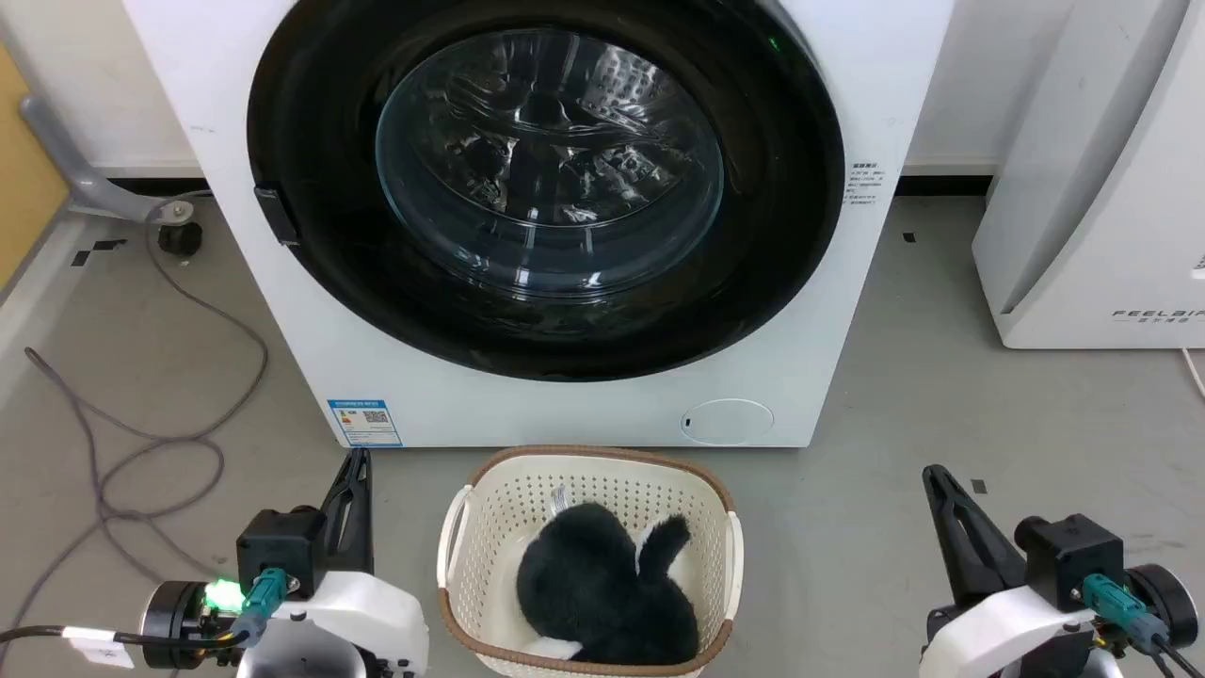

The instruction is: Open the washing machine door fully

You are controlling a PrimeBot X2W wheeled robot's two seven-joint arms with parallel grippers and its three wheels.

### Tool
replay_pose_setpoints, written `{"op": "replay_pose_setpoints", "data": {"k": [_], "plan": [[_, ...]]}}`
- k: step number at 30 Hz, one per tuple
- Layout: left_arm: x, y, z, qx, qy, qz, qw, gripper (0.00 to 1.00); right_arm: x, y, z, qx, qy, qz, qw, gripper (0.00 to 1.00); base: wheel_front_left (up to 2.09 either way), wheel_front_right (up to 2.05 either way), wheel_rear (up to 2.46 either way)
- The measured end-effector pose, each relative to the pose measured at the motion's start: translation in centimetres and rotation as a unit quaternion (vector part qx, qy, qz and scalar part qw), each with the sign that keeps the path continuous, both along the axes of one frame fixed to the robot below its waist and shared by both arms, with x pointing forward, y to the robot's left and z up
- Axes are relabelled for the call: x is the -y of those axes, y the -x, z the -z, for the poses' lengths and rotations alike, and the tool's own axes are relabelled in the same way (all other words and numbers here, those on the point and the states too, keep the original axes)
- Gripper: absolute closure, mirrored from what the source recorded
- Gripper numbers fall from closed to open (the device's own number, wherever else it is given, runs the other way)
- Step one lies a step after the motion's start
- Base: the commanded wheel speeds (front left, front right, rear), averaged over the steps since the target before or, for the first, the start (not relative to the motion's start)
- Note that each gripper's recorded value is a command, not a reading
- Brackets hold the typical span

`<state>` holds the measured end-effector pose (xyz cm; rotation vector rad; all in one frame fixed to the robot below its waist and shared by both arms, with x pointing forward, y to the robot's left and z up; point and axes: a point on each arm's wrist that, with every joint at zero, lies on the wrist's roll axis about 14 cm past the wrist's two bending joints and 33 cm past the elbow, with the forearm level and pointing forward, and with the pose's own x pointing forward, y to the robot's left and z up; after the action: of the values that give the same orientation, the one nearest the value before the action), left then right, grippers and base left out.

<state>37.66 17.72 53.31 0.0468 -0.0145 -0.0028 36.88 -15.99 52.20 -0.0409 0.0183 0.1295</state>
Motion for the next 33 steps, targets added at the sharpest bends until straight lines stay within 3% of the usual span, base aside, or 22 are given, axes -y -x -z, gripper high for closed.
{"op": "replay_pose_setpoints", "data": {"k": [13,14,33], "plan": [[0.0,0.0,0.0,0.0,0.0,0.0,1.0,1.0,0.0,0.0,0.0,0.0,0.0,0.0,1.0,1.0,0.0,0.0,0.0],[0.01,0.0,0.0,0.0,0.0,0.0,1.0,0.0,0.01,0.0,0.0,0.0,0.0,0.0,1.0,0.0,0.0,0.0,0.0],[0.17,-0.01,-0.25,0.012,0.002,-0.004,1.0,0.0,0.61,-0.08,-0.27,0.009,-0.03,0.009,0.999,0.0,0.0,0.0,0.0]]}}
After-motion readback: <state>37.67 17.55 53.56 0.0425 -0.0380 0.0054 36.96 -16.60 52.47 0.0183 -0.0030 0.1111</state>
